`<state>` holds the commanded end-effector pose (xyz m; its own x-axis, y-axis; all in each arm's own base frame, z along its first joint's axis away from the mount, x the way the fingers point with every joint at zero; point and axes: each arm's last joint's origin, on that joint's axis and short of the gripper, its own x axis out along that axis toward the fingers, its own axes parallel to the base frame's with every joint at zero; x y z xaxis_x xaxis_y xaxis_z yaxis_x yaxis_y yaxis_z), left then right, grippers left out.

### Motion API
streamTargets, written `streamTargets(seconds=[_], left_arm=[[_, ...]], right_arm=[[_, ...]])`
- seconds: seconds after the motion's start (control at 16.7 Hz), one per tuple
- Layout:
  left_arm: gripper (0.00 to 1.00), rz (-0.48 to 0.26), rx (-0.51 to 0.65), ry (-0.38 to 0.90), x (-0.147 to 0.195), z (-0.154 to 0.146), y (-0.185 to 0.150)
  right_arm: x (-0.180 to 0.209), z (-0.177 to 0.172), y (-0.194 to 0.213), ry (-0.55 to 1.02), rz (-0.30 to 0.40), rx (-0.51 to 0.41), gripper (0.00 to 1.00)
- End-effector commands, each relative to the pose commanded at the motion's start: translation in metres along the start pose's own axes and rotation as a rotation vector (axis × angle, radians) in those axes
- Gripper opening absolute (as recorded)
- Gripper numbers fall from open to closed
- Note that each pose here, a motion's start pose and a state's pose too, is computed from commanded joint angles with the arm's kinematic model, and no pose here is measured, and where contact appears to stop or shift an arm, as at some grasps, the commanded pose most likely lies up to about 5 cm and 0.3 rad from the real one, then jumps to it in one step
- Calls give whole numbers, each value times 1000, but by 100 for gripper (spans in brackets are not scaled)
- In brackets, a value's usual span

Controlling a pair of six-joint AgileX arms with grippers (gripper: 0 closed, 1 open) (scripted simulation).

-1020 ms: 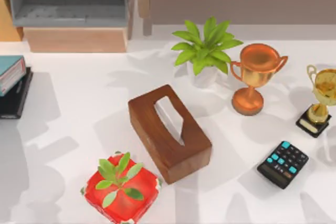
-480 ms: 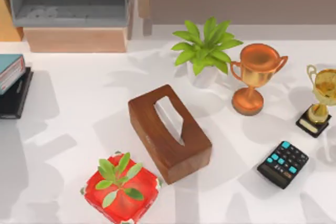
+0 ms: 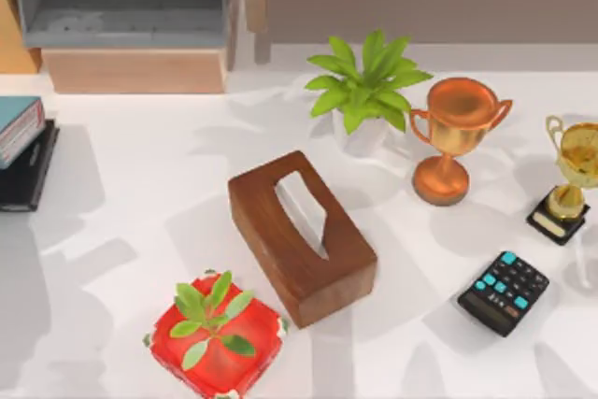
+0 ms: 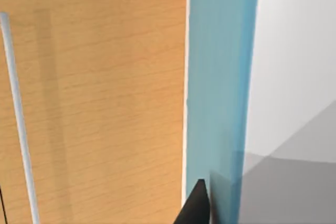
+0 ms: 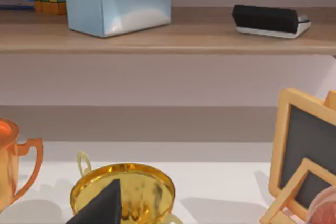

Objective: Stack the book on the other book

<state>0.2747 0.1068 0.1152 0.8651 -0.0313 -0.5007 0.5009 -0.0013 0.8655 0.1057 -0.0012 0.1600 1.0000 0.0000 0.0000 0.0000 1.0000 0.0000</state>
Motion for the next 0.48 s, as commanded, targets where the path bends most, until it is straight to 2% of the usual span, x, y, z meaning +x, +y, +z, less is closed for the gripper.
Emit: streamTargets(seconds=[0.3,0.48], left_arm=[[98,0,0,0,0,0,0],[100,0,0,0,0,0,0]], right_arm=[[0,0,0,0,0,0,100],[0,0,0,0,0,0,100]])
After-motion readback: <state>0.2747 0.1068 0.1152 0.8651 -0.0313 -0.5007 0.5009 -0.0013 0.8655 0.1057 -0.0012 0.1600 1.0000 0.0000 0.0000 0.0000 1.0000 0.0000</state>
